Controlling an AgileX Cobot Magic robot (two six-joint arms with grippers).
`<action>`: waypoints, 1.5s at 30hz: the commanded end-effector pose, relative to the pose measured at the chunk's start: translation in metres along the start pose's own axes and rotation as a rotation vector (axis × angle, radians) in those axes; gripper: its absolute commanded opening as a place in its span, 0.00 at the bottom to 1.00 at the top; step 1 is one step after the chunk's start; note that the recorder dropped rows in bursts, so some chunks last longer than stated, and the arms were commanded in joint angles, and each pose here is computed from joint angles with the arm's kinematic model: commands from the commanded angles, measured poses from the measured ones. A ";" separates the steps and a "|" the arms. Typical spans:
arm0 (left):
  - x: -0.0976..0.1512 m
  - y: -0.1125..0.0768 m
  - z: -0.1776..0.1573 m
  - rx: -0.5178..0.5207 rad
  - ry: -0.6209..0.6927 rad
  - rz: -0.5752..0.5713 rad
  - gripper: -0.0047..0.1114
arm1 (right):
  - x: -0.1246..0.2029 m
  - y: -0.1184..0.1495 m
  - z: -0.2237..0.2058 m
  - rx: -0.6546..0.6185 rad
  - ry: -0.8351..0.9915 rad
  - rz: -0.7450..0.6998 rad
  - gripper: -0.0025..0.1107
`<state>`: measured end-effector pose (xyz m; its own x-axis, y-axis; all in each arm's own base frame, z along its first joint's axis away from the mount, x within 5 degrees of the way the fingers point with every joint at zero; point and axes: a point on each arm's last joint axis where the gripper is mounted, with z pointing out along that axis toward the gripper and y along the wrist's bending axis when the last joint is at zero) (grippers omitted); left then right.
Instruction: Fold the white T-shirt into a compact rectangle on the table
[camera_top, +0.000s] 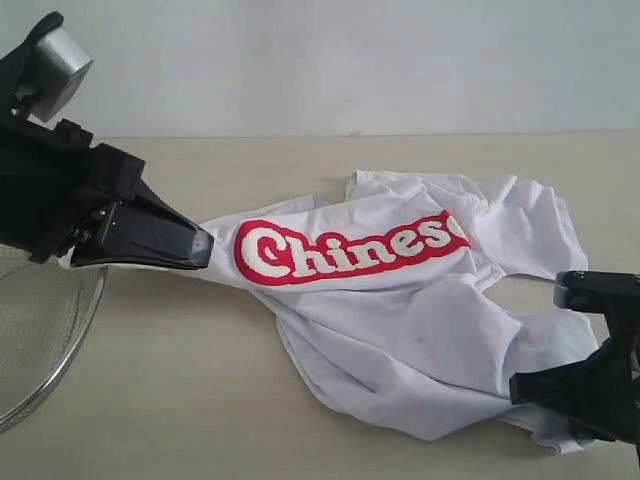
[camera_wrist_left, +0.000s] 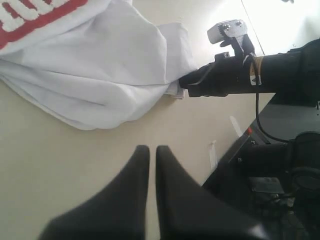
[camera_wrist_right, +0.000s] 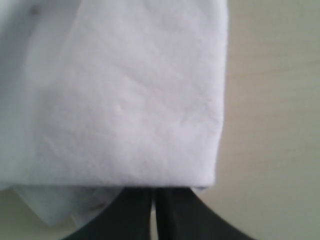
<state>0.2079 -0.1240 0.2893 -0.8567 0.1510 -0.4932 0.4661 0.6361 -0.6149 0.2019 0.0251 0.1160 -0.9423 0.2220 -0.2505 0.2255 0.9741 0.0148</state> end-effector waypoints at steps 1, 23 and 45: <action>0.002 -0.003 -0.001 0.007 -0.005 0.016 0.08 | 0.006 -0.003 0.005 0.004 0.039 -0.020 0.02; -0.004 0.001 -0.002 -0.036 -0.069 0.014 0.08 | -0.001 0.003 -0.067 -0.213 -0.270 -0.039 0.02; 0.000 -0.001 -0.001 -0.005 -0.023 0.014 0.08 | 0.016 0.004 -0.058 -0.172 0.057 0.040 0.49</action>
<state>0.2097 -0.1230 0.2909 -0.8440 0.1358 -0.5189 0.4722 0.6471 -0.5986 0.1751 0.0355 0.1730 -0.9361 0.2454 -0.2520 0.1971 0.9593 0.2022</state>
